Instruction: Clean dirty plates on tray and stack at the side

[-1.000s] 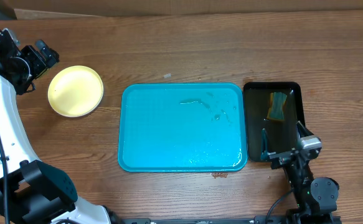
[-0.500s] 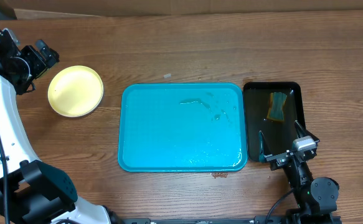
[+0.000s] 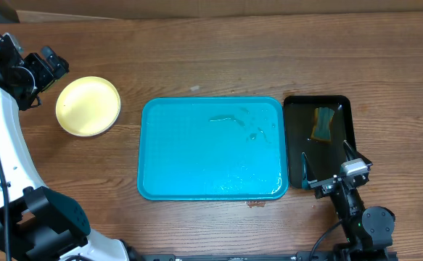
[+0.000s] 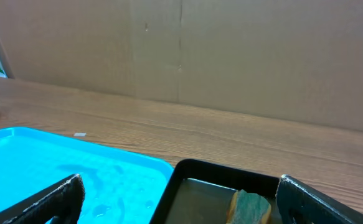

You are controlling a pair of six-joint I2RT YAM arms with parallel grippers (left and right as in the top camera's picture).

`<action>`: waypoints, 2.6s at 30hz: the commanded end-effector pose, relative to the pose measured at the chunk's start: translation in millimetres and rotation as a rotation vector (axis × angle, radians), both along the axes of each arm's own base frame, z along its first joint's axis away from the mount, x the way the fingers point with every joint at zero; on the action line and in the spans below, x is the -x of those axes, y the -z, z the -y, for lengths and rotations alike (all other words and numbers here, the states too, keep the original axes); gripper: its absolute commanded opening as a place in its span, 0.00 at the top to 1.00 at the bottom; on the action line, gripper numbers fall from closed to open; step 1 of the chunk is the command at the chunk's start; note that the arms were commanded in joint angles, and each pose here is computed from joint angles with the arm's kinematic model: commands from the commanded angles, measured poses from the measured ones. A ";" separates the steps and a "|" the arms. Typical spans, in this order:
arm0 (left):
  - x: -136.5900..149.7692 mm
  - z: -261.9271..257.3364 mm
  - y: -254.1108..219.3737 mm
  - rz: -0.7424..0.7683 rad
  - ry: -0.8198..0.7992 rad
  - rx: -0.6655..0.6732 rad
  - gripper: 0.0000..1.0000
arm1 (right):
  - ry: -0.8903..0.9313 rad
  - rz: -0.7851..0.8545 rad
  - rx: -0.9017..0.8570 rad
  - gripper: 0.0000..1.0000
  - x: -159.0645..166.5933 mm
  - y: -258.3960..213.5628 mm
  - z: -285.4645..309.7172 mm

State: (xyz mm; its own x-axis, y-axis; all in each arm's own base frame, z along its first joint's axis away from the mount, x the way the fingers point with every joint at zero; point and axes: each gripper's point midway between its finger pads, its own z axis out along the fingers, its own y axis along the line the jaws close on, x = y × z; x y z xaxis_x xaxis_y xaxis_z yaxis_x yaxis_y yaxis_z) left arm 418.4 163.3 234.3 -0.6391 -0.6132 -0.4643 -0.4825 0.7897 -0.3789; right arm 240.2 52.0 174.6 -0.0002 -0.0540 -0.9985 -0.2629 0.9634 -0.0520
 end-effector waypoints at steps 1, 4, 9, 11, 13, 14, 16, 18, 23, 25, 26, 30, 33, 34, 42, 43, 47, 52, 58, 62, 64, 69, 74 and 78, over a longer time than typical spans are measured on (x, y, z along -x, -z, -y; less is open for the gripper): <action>-3.3 1.3 0.4 0.003 0.016 -0.005 0.00 | -0.002 0.006 0.003 0.00 0.0 1.4 -0.2; -3.3 1.3 0.4 0.003 0.016 -0.005 0.00 | -0.002 0.006 0.003 0.00 0.0 1.4 -0.2; -3.3 1.3 0.4 0.003 0.016 -0.005 0.00 | -0.002 0.006 0.003 0.00 0.0 1.4 -0.2; -3.3 1.3 0.4 0.003 0.016 -0.005 0.00 | -0.002 0.006 0.003 0.00 0.0 1.4 -0.2; -2.3 -1.9 1.3 -0.005 0.009 -0.022 0.00 | -0.002 0.006 0.003 0.00 0.0 1.4 -0.2; -0.6 -6.4 2.4 -0.016 -0.007 -0.042 0.00 | -0.002 0.006 0.003 0.00 0.0 1.4 -0.2; 2.2 -14.2 3.8 -0.033 -0.033 -0.074 0.00 | -0.002 0.006 0.003 0.00 0.0 1.4 -0.2; 3.7 -18.4 5.5 -0.045 -0.047 -0.092 0.00 | -0.002 0.006 0.003 0.00 0.0 1.4 -0.2; 4.6 -12.4 -4.3 -0.030 -0.040 -0.114 0.00 | -0.002 0.006 0.003 0.00 0.0 1.4 -0.2; 5.7 -3.0 -19.4 0.003 -0.024 -0.129 0.00 | -0.002 0.006 0.003 0.00 0.0 1.4 -0.2; 7.1 3.7 -30.3 0.027 -0.013 -0.140 0.00 | -0.002 0.006 0.003 0.00 0.0 1.4 -0.2; 17.5 38.5 -77.6 0.129 0.040 -0.200 0.00 | -0.002 0.006 0.003 0.00 0.0 1.4 -0.2; 35.0 70.6 -105.2 0.177 0.099 -0.237 0.00 | -0.002 0.006 0.003 0.00 0.0 1.4 -0.2; 44.0 81.9 -111.9 0.184 0.120 -0.236 0.00 | -0.002 0.006 0.003 0.00 0.0 1.4 -0.2; 112.5 133.3 -149.8 0.316 0.210 -0.264 0.00 | -0.002 0.006 0.003 0.00 0.0 1.4 -0.2; 126.0 138.9 -143.0 0.317 0.221 -0.258 0.00 | -0.002 0.006 0.003 0.00 0.0 1.4 -0.2; 160.6 147.2 -108.1 0.288 0.236 -0.239 0.00 | -0.002 0.006 0.003 0.00 0.0 1.4 -0.2; 192.5 148.9 -49.5 0.315 0.219 -0.261 0.00 | -0.002 0.006 0.003 0.00 0.0 1.4 -0.2; 192.2 149.7 -25.9 0.566 0.182 -0.307 0.00 | -0.002 0.006 0.003 0.00 0.0 1.4 -0.2; 186.5 148.9 -40.4 0.848 0.141 -0.360 0.00 | -0.002 0.006 0.003 0.00 0.0 1.4 -0.2; 187.0 149.8 -48.8 0.963 0.133 -0.386 0.00 | -0.002 0.006 0.003 0.00 0.0 1.4 -0.2; 192.3 150.9 -54.4 1.159 0.102 -0.400 0.00 | -0.002 0.006 0.003 0.00 0.0 1.4 -0.2; 189.9 150.8 -34.9 1.201 0.089 -0.381 0.00 | -0.002 0.006 0.003 0.00 0.0 1.4 -0.2; 183.4 148.6 -13.7 1.171 0.084 -0.377 0.00 | -0.002 0.006 0.003 0.00 0.0 1.4 -0.2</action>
State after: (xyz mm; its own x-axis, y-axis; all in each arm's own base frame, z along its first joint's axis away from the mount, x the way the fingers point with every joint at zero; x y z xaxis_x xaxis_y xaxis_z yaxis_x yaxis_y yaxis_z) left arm 232.1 13.8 261.7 0.2630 -0.2730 -0.9254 0.0560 0.9618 -0.2678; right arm 240.2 51.9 174.8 0.0005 -0.0539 -0.9985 -0.2625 0.9635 -0.0521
